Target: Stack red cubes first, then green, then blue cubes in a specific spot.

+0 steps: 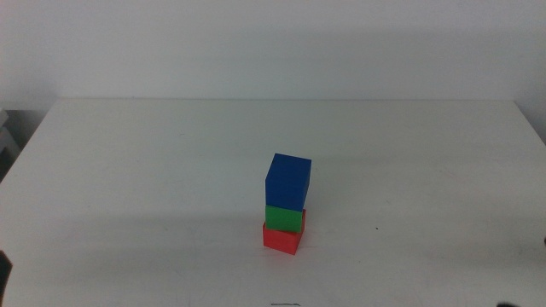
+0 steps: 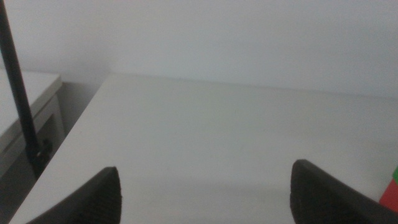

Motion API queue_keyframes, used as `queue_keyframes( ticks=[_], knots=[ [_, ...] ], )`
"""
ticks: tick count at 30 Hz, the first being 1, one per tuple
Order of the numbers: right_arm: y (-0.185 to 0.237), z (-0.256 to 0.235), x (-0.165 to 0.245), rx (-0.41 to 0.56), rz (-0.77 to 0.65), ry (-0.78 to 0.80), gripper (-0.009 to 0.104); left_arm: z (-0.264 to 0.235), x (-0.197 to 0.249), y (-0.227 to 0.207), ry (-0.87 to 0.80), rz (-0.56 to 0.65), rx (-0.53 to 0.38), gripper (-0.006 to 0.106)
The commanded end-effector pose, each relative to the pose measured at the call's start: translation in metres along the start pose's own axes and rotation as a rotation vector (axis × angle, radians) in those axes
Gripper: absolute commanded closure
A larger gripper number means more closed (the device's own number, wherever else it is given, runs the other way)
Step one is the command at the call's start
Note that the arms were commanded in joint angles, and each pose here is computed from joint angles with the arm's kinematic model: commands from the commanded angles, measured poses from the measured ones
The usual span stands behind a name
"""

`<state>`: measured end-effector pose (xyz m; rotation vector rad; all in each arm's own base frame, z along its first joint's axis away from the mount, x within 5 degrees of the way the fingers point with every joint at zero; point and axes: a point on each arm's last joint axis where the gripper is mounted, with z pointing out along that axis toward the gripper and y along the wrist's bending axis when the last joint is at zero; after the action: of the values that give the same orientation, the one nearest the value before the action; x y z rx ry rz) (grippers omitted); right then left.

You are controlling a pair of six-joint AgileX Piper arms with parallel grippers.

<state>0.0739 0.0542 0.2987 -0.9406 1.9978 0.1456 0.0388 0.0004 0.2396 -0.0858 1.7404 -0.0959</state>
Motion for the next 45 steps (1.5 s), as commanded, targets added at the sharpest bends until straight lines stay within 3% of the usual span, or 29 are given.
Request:
queue_keyframes(
  ticks=[1, 5, 11, 18, 22, 30, 45],
  knots=[
    [-0.006, -0.006, -0.016, 0.055, -0.054, -0.152, 0.016, -0.004, -0.014, -0.002, -0.159, -0.01, 0.03, 0.008],
    [-0.013, -0.013, -0.021, 0.103, 0.027, -0.254, 0.016, 0.002, -0.007, -0.002, -0.207, -0.012, 0.04, 0.008],
    [-0.03, -0.021, -0.013, 0.262, 0.298, -0.323, 0.016, 0.011, 0.008, -0.002, -0.231, -0.079, 0.063, 0.008],
    [-0.031, -0.024, 0.035, 0.605, 0.437, -0.491, 0.016, 0.018, 0.025, 0.0, -0.192, -0.119, 0.065, 0.008],
    [-0.018, -0.017, 0.068, 0.715, 0.481, -0.516, 0.016, 0.021, 0.032, 0.001, -0.181, -0.119, 0.062, 0.008],
    [-0.006, 0.01, 0.105, 0.719, 0.5, -0.52, 0.016, 0.023, 0.04, 0.002, -0.157, -0.118, 0.058, 0.008],
    [-0.005, 0.015, 0.108, 0.728, 0.471, -0.581, 0.016, 0.023, 0.039, 0.003, -0.165, 0.009, 0.035, 0.008]
  ],
)
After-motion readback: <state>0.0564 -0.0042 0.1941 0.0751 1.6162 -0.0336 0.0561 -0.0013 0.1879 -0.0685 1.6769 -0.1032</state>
